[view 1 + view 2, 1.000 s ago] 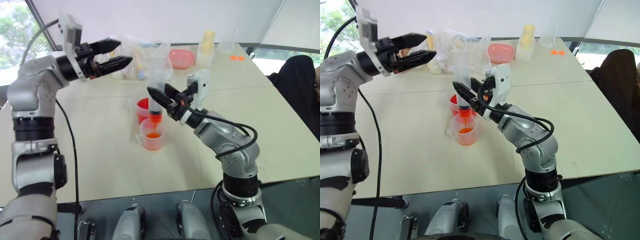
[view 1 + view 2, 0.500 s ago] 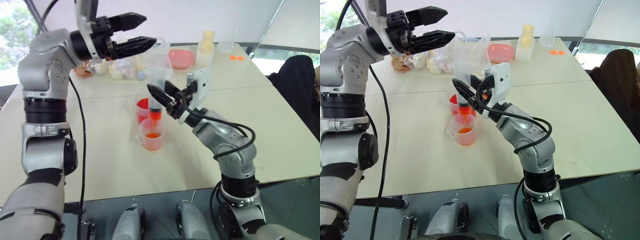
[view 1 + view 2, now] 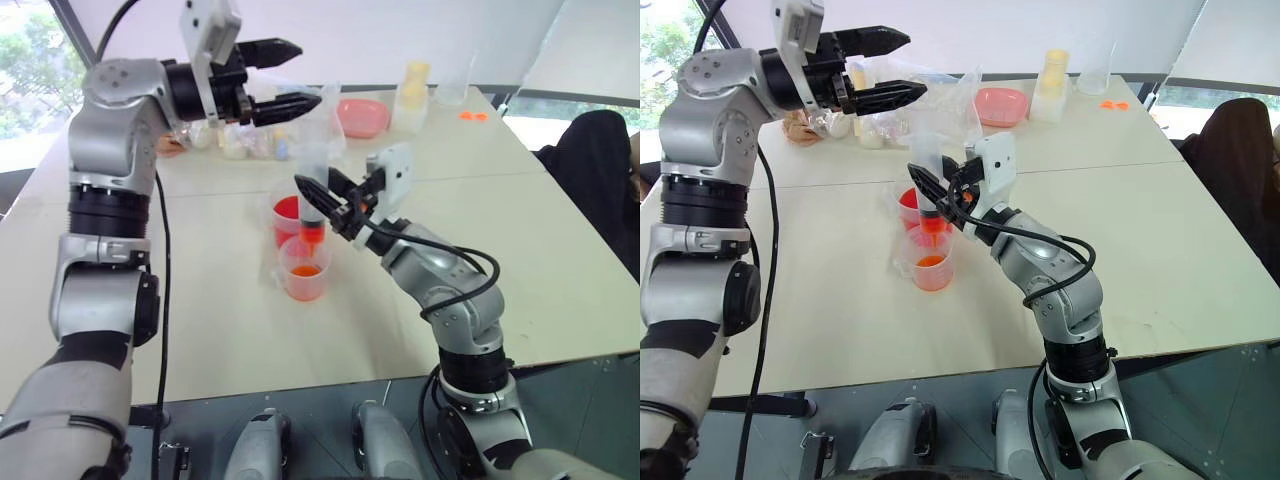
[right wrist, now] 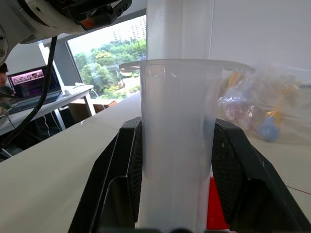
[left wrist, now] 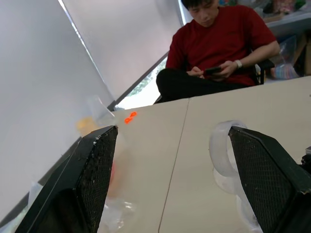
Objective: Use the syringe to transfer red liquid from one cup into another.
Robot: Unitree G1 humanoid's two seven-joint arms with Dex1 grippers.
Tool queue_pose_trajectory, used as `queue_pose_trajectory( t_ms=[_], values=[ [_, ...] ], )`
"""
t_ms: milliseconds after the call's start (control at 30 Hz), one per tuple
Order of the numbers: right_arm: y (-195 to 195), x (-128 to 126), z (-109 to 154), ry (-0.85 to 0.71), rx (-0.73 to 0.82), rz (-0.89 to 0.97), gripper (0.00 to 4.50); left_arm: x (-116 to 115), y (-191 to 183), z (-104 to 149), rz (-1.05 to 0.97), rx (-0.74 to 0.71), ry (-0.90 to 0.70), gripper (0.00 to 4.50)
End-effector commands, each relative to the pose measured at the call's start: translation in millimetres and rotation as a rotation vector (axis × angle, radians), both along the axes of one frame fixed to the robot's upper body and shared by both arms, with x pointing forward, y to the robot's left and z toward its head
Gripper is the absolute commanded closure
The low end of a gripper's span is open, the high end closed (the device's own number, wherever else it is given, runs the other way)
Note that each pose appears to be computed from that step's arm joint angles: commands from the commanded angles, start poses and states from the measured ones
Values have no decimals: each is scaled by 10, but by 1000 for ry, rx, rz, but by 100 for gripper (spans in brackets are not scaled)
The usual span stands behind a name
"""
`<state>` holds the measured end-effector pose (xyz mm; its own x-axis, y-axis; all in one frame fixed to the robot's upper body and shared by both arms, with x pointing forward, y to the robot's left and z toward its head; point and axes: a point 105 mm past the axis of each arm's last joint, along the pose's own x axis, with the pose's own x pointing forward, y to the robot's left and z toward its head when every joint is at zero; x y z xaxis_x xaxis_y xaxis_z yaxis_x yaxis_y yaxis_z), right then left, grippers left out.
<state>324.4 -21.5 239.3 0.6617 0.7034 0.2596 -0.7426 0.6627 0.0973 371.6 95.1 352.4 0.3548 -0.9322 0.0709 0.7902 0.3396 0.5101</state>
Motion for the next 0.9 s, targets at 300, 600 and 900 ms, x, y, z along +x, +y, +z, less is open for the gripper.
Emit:
queue_pose_trajectory(
  t_ms=[300, 600, 900],
  values=[
    [65, -142, 165, -69, 36, 61, 305, -213, -7, 182, -101, -13, -36, 443],
    [25, -138, 222, -61, 67, 58, 305, -362, -21, 51, -191, 23, 40, 443],
    [-42, -119, 325, -98, 66, 38, 305, -344, 0, -229, -210, 85, 122, 443]
  ],
)
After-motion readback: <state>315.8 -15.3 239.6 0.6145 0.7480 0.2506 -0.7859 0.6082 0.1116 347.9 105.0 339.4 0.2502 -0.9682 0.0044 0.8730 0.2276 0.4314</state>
